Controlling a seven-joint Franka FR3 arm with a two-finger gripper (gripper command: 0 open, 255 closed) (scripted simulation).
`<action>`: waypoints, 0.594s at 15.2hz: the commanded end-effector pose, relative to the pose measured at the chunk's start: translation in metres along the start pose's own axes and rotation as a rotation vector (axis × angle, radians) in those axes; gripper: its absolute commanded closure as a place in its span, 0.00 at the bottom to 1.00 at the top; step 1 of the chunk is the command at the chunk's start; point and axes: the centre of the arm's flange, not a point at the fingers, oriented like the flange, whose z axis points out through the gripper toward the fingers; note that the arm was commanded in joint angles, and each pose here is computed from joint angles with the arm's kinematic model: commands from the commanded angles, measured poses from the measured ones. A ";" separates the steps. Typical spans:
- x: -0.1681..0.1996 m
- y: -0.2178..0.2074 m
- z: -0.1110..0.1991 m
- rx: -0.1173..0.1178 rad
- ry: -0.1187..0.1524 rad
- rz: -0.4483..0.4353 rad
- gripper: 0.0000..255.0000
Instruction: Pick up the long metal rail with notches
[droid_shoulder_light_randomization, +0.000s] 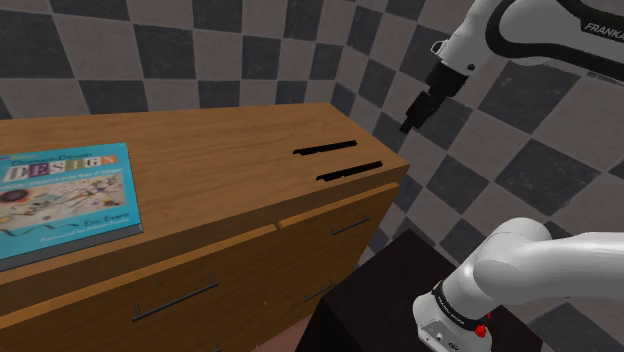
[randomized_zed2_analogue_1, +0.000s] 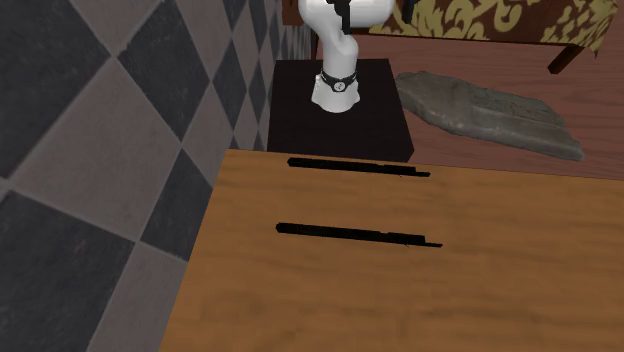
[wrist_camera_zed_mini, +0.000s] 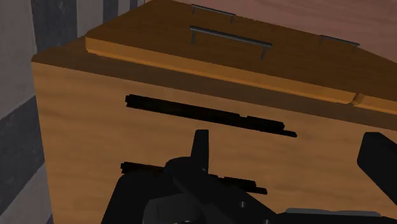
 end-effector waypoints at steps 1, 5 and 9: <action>0.000 0.000 0.000 0.000 0.000 0.000 0.00; 0.035 0.032 0.031 0.025 -0.017 -0.205 0.00; 0.074 0.056 0.063 0.050 -0.033 -0.411 0.00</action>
